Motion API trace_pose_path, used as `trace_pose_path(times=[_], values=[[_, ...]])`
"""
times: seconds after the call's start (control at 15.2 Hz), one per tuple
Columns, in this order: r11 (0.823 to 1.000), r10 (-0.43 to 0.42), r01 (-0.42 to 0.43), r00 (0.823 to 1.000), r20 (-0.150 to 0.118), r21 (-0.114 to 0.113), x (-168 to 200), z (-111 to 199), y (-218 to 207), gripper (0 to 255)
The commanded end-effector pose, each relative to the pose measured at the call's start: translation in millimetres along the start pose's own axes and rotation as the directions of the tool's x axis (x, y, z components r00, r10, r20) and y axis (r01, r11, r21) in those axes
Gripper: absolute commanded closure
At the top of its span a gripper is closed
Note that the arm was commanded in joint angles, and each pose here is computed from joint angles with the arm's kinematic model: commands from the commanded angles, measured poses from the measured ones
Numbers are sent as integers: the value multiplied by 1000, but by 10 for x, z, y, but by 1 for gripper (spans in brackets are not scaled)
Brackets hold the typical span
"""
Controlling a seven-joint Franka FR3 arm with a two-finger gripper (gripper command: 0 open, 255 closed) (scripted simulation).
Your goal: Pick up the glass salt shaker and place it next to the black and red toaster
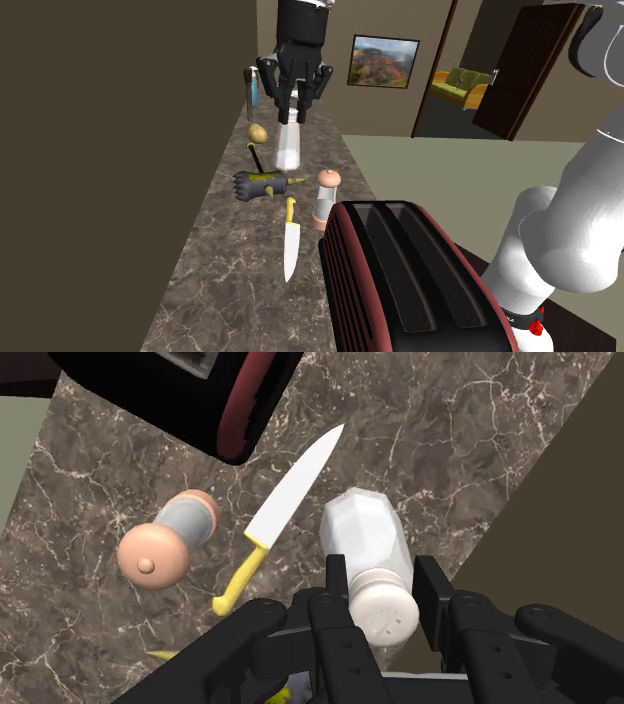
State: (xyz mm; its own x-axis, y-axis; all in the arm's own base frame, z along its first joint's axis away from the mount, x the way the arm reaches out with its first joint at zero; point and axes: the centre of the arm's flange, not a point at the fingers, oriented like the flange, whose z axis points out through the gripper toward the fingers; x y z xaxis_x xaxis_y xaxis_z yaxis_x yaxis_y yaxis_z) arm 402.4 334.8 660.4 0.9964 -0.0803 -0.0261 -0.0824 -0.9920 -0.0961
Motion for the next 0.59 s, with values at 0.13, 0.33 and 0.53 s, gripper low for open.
trace_pose_path(times=[0.13, 0.33, 0.53], values=[[1000, 1, -1, 1000, 0, 1, -272, 61, -490, 255], [1000, 1, -1, 1000, 0, 1, -463, 99, -834, 255], [1000, 1, -1, 1000, 0, 1, -654, 137, -1179, 255]])
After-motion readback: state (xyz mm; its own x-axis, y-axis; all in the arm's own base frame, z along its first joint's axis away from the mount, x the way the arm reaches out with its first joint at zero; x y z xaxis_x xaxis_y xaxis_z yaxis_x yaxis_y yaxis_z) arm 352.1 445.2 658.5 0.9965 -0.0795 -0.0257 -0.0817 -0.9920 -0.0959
